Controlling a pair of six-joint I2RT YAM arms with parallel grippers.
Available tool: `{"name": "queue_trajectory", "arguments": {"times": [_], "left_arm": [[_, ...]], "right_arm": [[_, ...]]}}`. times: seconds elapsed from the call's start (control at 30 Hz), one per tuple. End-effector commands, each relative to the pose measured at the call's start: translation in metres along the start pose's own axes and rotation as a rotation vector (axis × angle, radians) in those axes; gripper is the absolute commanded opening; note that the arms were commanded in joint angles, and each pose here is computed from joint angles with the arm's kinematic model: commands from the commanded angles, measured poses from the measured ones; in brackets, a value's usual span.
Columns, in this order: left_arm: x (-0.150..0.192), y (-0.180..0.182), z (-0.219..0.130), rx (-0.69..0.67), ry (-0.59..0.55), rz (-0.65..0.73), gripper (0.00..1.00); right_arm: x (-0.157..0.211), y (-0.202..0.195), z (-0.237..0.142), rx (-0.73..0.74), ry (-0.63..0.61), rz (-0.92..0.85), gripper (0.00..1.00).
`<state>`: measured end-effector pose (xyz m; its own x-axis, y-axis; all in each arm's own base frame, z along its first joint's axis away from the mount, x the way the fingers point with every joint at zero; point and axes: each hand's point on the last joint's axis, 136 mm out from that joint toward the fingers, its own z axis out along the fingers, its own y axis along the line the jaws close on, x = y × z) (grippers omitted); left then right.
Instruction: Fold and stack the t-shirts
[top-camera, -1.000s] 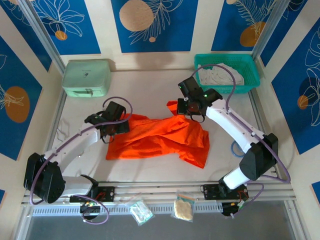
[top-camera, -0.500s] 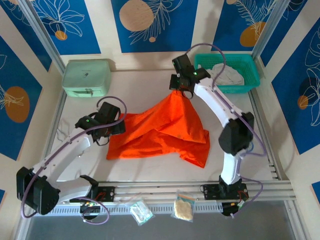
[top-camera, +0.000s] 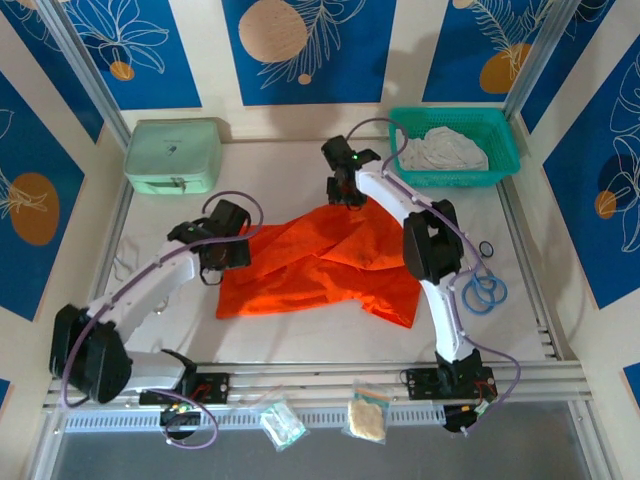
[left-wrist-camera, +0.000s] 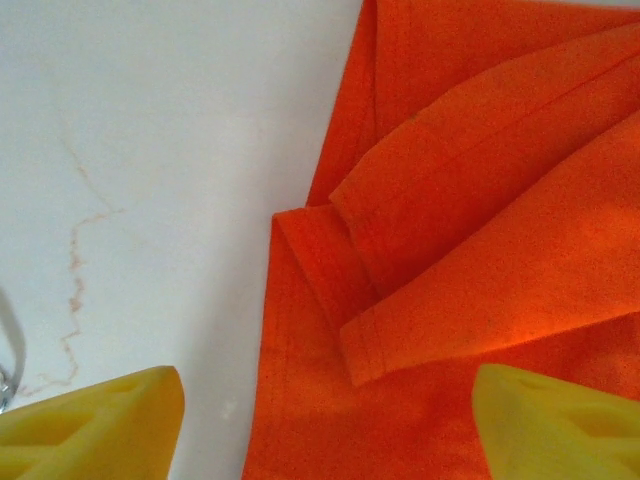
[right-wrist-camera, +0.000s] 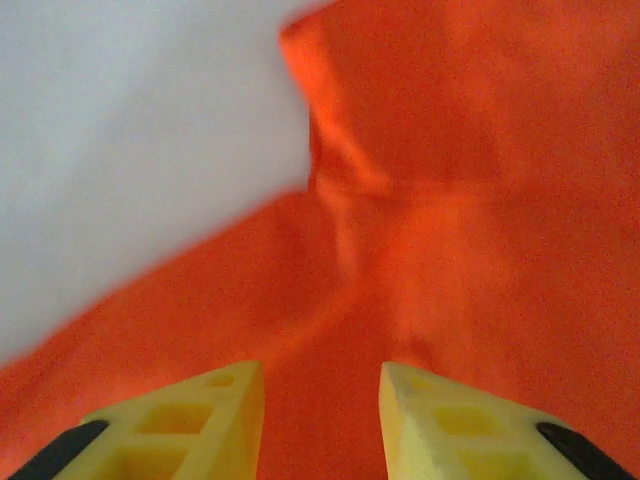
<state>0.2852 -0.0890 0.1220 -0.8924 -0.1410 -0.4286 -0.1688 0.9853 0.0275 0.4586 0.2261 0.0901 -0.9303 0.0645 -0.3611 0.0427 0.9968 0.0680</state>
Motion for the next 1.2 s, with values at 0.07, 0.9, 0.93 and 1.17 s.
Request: {"name": "queue_trajectory", "arguments": {"times": [0.07,0.9,0.93,1.17], "left_arm": [[-0.021,-0.017,0.029,0.061,0.002,-0.072,0.66],[-0.006,-0.026,0.088,0.09,0.141,-0.173,0.52],[-0.005,-0.025,0.088,0.089,0.144,-0.175,0.52],[-0.003,-0.027,0.09,0.096,0.15,-0.181,0.49]], "right_arm": [[0.019,-0.01,-0.062,-0.099,-0.082,0.04,0.25],[0.137,-0.093,-0.083,-0.03,0.003,0.133,0.11],[0.139,-0.094,-0.082,-0.027,0.007,0.134,0.1],[0.143,-0.096,-0.081,-0.026,0.011,0.139,0.09]]}}
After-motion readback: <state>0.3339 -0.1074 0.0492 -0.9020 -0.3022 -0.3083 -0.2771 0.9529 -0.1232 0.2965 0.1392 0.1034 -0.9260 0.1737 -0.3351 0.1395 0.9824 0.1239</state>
